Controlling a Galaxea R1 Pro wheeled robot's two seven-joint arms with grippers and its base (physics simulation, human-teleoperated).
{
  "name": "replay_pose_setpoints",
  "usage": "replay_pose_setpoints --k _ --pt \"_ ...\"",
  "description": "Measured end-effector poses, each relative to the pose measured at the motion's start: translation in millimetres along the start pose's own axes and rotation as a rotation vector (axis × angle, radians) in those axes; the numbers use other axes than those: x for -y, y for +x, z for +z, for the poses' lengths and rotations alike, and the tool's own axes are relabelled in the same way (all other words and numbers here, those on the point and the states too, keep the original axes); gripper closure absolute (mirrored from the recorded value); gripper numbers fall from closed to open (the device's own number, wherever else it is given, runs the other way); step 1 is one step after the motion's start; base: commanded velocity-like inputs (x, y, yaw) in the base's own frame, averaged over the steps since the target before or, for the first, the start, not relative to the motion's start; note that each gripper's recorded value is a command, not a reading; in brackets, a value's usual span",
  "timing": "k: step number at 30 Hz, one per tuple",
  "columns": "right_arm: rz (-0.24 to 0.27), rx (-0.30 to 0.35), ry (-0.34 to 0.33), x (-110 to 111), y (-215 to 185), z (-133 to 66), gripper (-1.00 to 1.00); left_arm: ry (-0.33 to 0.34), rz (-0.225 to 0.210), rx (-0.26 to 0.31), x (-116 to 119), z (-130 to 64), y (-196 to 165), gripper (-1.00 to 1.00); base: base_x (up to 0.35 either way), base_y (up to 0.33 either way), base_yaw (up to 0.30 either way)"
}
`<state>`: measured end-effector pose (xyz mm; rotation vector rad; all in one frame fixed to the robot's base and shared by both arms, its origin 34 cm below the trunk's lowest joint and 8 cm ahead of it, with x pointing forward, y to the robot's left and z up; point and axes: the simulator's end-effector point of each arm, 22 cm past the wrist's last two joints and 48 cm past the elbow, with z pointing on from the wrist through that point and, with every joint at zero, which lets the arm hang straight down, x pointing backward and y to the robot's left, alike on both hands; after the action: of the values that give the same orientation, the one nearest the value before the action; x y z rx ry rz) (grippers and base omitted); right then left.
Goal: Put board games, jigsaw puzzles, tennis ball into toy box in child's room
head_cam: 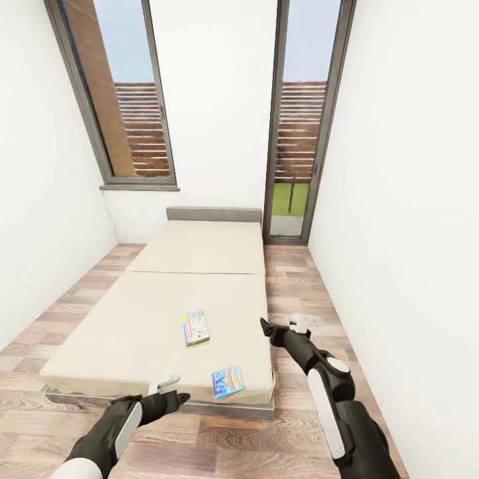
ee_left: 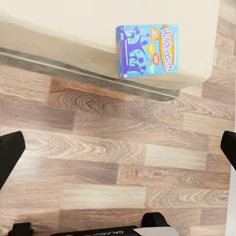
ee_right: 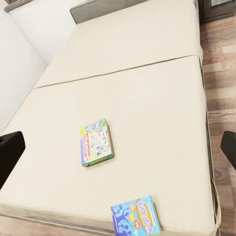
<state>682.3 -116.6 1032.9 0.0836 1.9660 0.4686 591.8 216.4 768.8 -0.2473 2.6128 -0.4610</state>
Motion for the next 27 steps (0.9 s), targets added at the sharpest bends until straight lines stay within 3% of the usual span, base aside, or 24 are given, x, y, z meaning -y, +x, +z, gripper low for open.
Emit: replay_pose_setpoints --k 4,8,14,15,19,23,27 --pt "0.000 0.009 0.000 0 -2 -4.1 -1.00 -0.030 -0.015 0.001 -12 6.4 4 -1.00 0.000 0.000 0.000" --pt "0.000 0.012 -0.001 -1 -4 -5.2 -1.00 0.019 -0.026 0.001 -5 7.0 5 -1.00 0.000 0.000 0.000" --pt "-0.002 0.016 -0.004 -2 -6 -6.8 -1.00 0.267 -0.045 0.010 33 -6.2 -2 -1.00 0.000 0.000 0.000" --pt "-0.002 0.016 -0.004 -2 -6 -7.0 -1.00 0.342 -0.052 0.015 44 -13.2 -5 -1.00 0.000 0.000 0.000" --pt "-0.002 0.017 -0.004 -3 -6 -7.2 -1.00 0.514 -0.089 0.031 68 -33.0 -14 -1.00 0.000 0.000 0.000" --pt "-0.001 0.016 -0.005 -3 -6 -7.2 -1.00 0.601 -0.147 0.026 77 -46.0 -18 -1.00 0.000 0.000 0.000" --pt "-0.002 0.016 -0.006 -3 -6 -7.2 -1.00 0.621 -0.171 0.019 78 -49.5 -19 -1.00 0.000 0.000 0.000"
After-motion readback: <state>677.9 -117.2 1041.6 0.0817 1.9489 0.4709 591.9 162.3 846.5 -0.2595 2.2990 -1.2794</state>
